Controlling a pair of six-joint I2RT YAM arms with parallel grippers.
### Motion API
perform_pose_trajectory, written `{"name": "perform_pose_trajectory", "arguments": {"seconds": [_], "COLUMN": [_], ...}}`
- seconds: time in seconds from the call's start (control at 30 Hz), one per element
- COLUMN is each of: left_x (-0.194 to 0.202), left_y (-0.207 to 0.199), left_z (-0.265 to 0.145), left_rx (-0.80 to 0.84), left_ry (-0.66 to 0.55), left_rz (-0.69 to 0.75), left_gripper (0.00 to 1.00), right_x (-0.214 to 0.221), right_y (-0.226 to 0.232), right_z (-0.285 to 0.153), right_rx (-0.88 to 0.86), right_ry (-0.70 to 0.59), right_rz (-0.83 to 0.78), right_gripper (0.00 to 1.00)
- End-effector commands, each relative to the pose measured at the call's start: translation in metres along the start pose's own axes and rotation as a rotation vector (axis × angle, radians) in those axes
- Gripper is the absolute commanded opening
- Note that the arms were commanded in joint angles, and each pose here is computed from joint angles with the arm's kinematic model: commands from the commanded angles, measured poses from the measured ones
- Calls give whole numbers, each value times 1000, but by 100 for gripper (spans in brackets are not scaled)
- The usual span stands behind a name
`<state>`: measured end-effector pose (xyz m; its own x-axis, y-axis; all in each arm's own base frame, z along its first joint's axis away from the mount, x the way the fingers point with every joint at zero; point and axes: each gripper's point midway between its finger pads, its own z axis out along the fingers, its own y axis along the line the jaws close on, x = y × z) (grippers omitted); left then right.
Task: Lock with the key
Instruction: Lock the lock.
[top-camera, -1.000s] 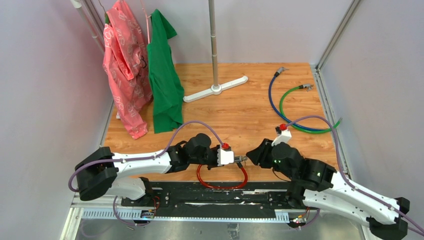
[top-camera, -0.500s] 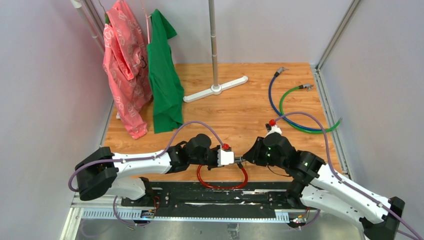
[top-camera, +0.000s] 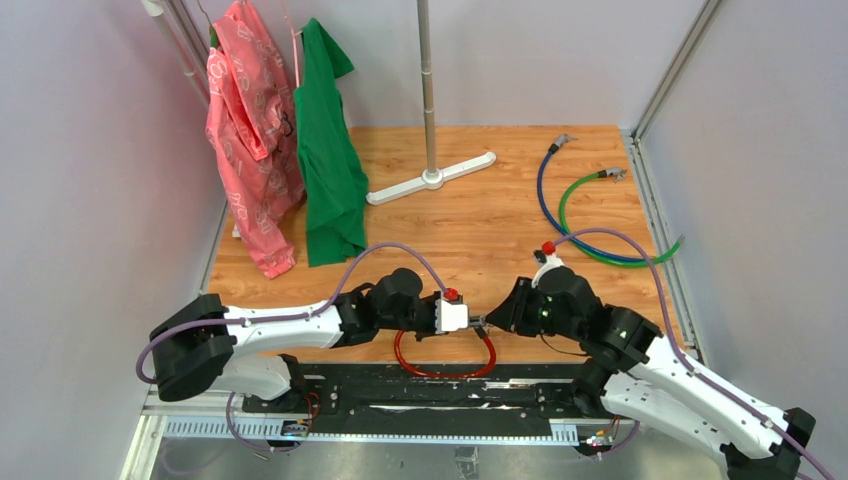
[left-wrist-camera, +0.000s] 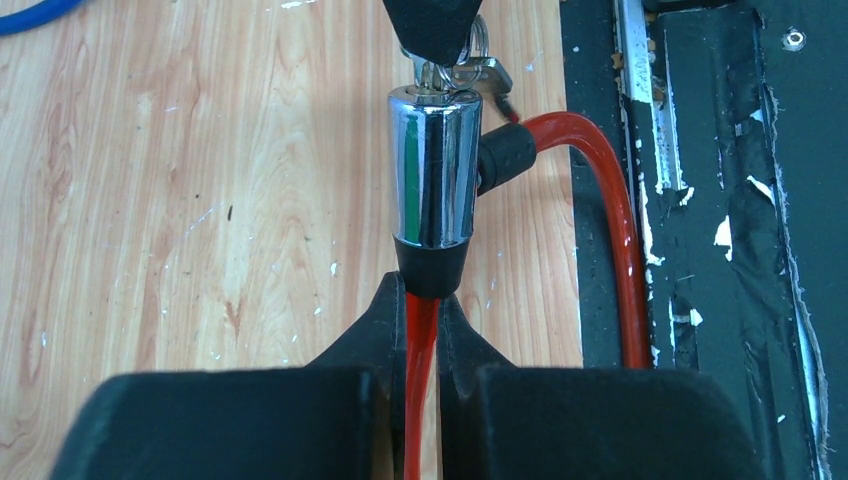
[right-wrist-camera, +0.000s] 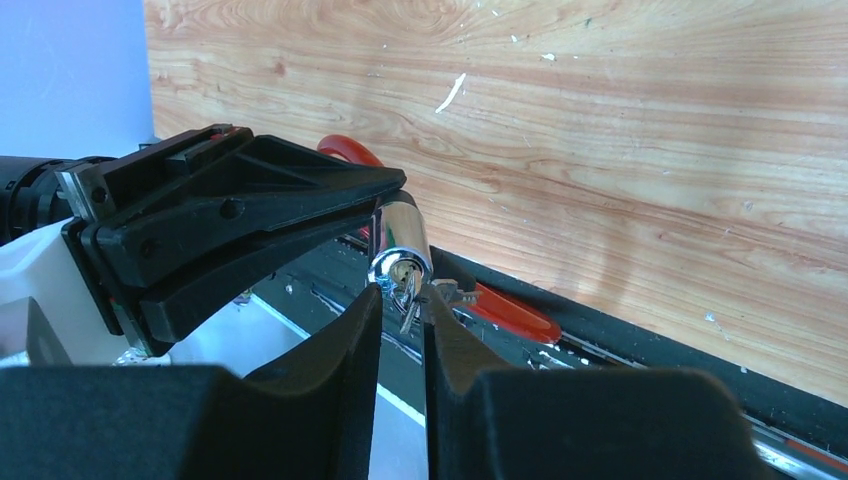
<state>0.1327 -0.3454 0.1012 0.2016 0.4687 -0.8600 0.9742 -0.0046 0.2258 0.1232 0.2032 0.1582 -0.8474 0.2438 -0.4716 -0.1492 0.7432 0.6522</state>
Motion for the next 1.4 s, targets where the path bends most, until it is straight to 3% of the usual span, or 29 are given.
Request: {"name": "perform_pose_trajectory", "arguments": {"seconds": [0.0, 0.03, 0.13, 0.3, 0.53, 0.73, 0.87, 1.0, 1.37], "left_x": [41, 41, 42, 42, 34, 31, 32, 30, 32], "left_y": [-46, -47, -47, -48, -46, -46, -46, -45, -46], "left_z": [-7, -7, -7, -7, -7, -6, -6, -5, -5], "left_rx": [160, 160, 162, 166, 175, 184, 186, 185, 190], "left_ry": [124, 126, 127, 126, 103, 101, 107, 97, 107], "left_rz": [-58, -57, -58, -47, -26, -19, -21, -17, -26], "left_gripper": [0, 0, 0, 0, 0, 0, 0, 0, 0], "right_x": [9, 10, 12, 10, 3, -16, -9, -4, -10], "right_y": [-1, -1, -3, -8, -14, 5, -6, -13, 3], "right_z": [3, 4, 6, 4, 1, -3, 0, 5, 5], "right_rx": [-2, -1, 3, -32, -126, -243, -263, -327, -443], "right_ry": [55, 63, 76, 74, 50, -47, 47, 46, -137], "right_rz": [11, 1, -39, -245, -758, -1135, -1366, -1615, -2027], "right_gripper": [22, 20, 0, 0, 0, 0, 0, 0, 0]}}
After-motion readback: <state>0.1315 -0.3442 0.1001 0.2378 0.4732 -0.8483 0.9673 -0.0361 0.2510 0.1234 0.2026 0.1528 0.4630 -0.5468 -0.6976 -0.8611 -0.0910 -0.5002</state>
